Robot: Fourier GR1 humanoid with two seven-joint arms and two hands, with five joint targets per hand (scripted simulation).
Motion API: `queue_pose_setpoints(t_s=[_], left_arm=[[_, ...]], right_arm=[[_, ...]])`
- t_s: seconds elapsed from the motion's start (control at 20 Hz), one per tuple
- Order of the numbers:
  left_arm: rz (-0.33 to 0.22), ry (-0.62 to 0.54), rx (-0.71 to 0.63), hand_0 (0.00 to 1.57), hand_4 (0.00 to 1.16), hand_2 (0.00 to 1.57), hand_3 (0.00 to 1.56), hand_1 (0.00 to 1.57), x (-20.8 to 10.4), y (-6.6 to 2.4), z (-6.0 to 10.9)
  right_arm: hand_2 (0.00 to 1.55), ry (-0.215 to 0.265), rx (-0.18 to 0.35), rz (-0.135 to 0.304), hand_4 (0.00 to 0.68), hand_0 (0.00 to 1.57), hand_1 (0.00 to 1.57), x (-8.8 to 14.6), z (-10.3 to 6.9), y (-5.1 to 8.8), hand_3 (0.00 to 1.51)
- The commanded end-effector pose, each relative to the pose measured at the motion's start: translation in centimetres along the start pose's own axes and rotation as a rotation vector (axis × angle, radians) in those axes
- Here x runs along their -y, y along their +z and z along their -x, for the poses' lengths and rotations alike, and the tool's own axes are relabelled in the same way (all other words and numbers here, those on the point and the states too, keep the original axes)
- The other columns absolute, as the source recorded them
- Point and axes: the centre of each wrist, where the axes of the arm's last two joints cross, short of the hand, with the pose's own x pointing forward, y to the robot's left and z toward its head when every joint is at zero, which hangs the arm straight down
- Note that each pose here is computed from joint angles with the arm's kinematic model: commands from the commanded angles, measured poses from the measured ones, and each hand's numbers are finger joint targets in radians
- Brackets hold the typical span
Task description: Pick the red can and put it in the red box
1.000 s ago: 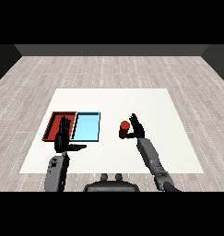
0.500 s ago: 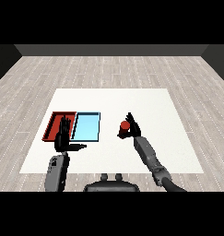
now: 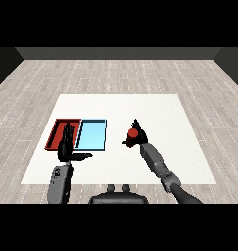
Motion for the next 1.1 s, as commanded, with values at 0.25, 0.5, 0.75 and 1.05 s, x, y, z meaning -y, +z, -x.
queue_pose_setpoints(t_s=[0.25,0.5,0.75,1.05], left_arm=[[-0.004,-0.01,0.009,0.0,0.0,0.0,0.0,0.0,0.3,0.21,-0.5],[-0.015,-0.012,-0.006,0.0,0.0,0.0,0.0,0.0,-0.6,0.22,1.2],[-0.01,-0.01,-0.008,0.0,0.0,0.0,0.0,0.0,1.0,0.25,1.1],[0.03,0.0,-0.013,0.0,0.0,0.0,0.0,0.0,2.2,0.95,1.1]], right_arm=[[0.0,0.047,-0.037,0.093,0.0,0.0,0.0,-1.5,0.7,-0.1,0.0],[1.46,0.174,-0.056,0.183,0.614,1.47,1.47,-2.1,0.3,-0.6,1.42],[1.45,0.218,-0.042,0.17,0.589,1.47,1.47,-1.0,1.3,0.4,1.4],[1.43,0.241,-0.011,0.141,0.599,1.44,1.44,0.1,-1.8,-1.4,1.37]])
